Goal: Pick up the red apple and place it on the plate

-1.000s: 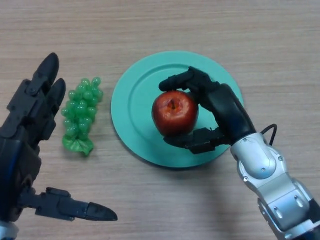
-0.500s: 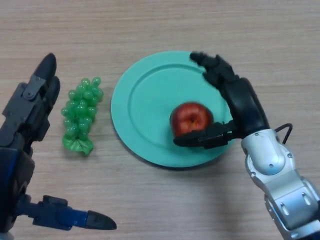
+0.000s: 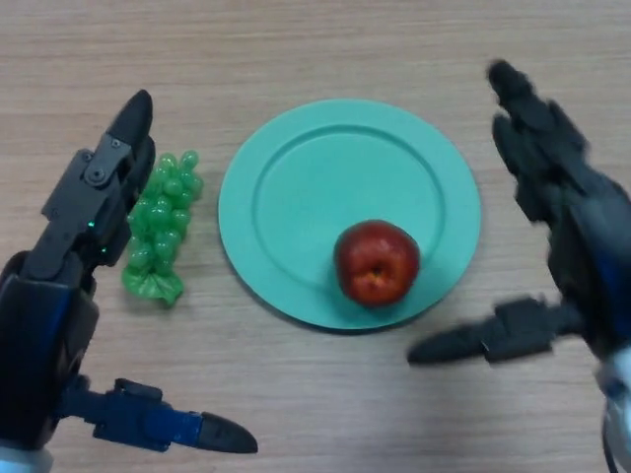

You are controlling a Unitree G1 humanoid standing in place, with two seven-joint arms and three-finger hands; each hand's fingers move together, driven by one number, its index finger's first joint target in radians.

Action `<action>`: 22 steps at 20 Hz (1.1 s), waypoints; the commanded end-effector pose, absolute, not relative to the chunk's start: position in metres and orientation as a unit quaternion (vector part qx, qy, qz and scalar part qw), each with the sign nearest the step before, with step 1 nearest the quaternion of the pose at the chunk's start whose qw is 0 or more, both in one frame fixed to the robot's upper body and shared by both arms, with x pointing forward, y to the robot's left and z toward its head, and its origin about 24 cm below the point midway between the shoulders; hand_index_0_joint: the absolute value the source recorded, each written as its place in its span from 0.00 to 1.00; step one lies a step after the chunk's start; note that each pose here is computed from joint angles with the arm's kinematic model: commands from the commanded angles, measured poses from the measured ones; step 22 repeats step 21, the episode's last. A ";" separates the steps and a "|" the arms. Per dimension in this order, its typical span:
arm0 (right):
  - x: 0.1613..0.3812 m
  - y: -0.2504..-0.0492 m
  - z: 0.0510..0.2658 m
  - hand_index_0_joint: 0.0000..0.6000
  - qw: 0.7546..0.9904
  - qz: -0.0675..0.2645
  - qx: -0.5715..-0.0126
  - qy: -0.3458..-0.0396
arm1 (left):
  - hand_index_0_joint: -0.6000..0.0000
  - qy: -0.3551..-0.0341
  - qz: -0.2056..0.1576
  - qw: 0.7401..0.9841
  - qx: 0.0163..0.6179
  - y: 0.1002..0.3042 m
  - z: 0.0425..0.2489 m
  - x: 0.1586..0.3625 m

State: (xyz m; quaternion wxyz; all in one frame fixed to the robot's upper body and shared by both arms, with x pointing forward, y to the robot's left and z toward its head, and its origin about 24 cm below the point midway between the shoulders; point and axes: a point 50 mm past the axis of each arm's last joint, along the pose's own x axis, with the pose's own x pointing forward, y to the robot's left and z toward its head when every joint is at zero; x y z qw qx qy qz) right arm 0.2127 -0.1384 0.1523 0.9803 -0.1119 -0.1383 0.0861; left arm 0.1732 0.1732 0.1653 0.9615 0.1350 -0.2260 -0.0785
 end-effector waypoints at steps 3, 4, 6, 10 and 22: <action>0.172 -0.147 0.172 0.00 0.957 0.114 -0.096 -0.248 | 1.00 -0.291 -0.034 0.944 0.153 0.183 0.186 0.167; 0.166 -0.147 0.172 0.00 0.954 0.117 -0.100 -0.256 | 1.00 -0.294 -0.032 0.943 0.156 0.182 0.189 0.166; 0.159 -0.147 0.171 0.00 0.950 0.131 -0.105 -0.264 | 1.00 -0.295 -0.033 0.942 0.158 0.180 0.193 0.164; 0.155 -0.159 0.177 0.00 0.944 0.130 -0.123 -0.278 | 1.00 -0.293 -0.032 0.945 0.140 0.182 0.192 0.166; 0.160 -0.147 0.185 0.00 0.940 0.145 -0.124 -0.281 | 1.00 -0.299 -0.024 0.943 0.144 0.186 0.201 0.176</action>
